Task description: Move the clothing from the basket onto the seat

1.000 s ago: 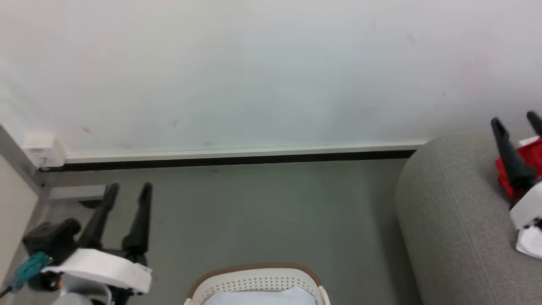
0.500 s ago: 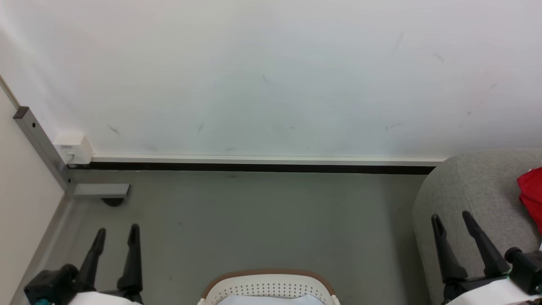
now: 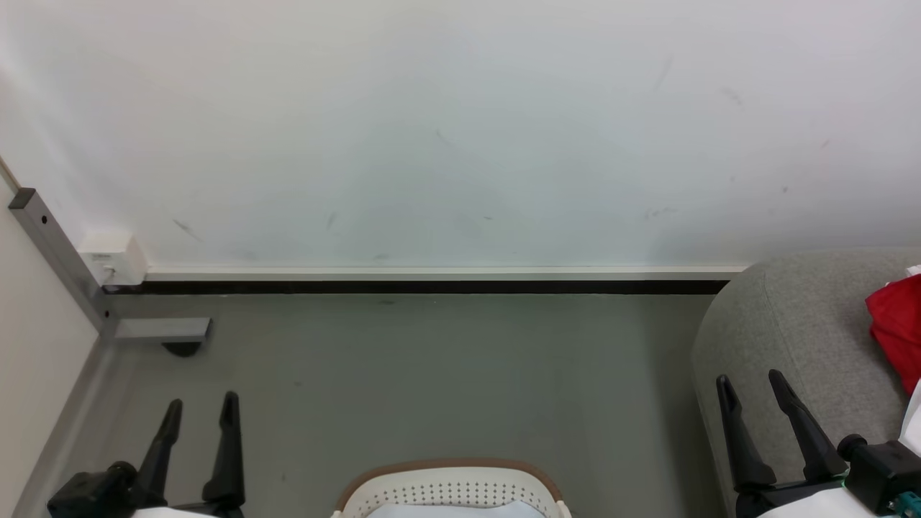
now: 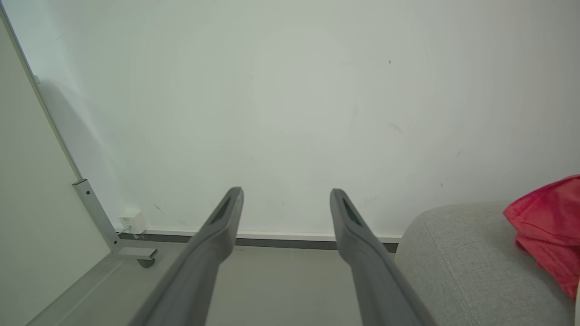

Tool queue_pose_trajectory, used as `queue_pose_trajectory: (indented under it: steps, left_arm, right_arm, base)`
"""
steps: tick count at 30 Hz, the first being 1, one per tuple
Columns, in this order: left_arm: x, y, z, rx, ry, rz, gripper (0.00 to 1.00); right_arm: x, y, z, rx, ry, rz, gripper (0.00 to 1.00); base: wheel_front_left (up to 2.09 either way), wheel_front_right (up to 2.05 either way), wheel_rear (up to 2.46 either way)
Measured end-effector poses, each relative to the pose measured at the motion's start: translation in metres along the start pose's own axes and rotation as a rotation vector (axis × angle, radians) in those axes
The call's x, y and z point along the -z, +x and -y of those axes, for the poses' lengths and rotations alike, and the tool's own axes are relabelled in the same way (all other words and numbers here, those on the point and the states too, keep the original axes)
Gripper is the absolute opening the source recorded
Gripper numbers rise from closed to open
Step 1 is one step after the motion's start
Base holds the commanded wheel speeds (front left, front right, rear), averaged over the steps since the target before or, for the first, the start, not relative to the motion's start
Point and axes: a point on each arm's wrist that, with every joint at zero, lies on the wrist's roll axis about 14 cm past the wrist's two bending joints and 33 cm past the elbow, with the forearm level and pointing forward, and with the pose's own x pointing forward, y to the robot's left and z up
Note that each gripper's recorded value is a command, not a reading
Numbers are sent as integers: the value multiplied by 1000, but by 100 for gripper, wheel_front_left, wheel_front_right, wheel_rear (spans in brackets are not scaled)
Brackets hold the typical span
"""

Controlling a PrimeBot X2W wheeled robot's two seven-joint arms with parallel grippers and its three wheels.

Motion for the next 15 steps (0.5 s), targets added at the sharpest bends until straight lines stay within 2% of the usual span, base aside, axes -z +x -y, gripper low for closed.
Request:
queue_pose_trajectory:
  steps: [13, 14, 15]
  left_arm:
    - [7, 5, 6, 30, 2, -10, 100]
    - [9, 4, 7, 30, -1, -17, 0]
    - [14, 3, 8, 28, -6, -29, 0]
  right_arm:
    - [-2, 0, 1, 11, 9, 11, 100]
    - [0, -1, 1, 14, 11, 5, 0]
    - [5, -3, 2, 19, 16, -11, 0]
  base:
    - [0, 0, 0]
    - [0, 0, 0]
    - [0, 0, 0]
